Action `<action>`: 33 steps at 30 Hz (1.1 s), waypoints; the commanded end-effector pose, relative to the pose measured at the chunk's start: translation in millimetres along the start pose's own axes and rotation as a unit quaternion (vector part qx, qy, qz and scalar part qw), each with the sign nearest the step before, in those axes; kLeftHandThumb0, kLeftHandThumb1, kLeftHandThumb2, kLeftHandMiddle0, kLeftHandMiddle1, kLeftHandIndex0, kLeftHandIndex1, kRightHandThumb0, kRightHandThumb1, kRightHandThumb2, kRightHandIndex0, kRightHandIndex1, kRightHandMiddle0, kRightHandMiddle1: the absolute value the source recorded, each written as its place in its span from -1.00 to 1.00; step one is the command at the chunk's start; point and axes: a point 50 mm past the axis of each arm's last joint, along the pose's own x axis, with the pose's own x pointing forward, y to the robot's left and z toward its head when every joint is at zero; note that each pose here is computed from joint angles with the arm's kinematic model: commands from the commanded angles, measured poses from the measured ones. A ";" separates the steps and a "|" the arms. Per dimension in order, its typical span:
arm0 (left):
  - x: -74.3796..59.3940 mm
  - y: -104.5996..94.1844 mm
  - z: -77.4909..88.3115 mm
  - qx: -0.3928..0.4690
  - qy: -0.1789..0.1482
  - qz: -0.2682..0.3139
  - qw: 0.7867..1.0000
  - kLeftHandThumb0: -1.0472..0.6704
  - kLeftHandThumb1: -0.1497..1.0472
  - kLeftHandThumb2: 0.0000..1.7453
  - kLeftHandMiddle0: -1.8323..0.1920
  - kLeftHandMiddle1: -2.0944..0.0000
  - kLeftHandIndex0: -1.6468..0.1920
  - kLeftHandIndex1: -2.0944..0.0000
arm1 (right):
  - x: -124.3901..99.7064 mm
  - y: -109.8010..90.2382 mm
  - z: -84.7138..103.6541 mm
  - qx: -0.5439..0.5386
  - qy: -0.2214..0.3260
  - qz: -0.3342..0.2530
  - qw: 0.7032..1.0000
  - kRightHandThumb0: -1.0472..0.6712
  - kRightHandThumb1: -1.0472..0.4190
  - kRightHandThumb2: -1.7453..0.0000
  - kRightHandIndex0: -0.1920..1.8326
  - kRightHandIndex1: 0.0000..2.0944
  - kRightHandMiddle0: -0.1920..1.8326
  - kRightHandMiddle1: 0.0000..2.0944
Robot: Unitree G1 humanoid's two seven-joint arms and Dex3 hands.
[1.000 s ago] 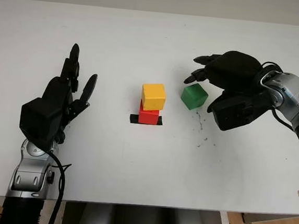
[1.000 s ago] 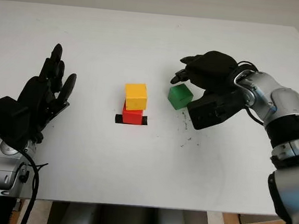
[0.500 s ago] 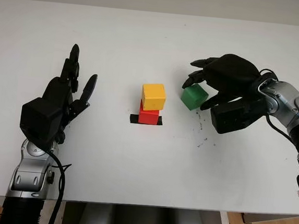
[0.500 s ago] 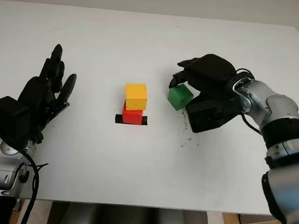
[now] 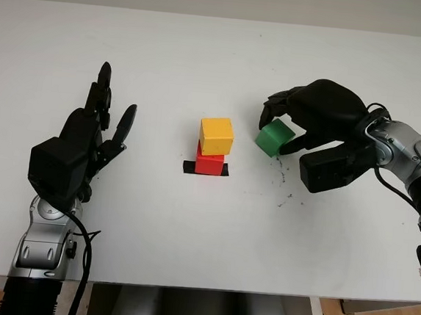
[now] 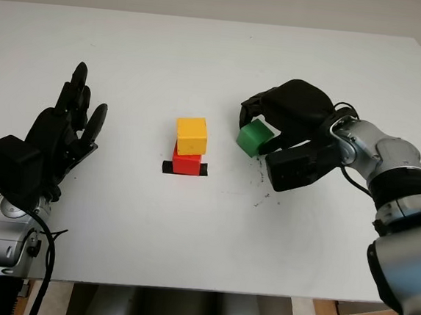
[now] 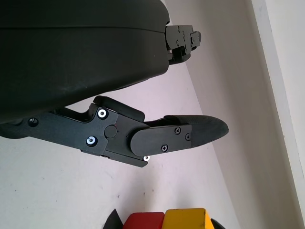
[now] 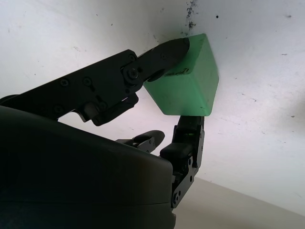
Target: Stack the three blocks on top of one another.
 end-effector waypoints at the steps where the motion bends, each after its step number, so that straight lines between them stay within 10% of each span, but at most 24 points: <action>1: -0.1 -0.5 4.1 0.005 -0.007 -0.001 1.000 -0.56 1.00 -0.42 0.94 0.95 0.92 0.95 | -0.4 -4.8 -1.6 0.000 -0.001 -0.005 1.000 -0.17 -0.80 0.94 -0.32 -0.95 -0.26 0.04; 15: 1.4 -2.4 5.3 0.002 -0.008 0.004 1.000 -0.55 1.00 -0.42 0.94 0.95 0.91 0.94 | 1.3 -49.9 -9.8 0.188 0.036 -0.124 0.974 -0.18 -0.86 0.94 -0.40 -0.97 -0.46 0.37; 33: -0.6 -0.2 4.1 0.003 -0.008 -0.003 1.000 -0.58 1.00 -0.42 0.95 0.95 0.93 0.95 | 0.5 -54.8 16.1 0.417 0.004 -0.185 0.890 -0.30 -0.89 0.94 -0.40 -0.97 -0.54 0.61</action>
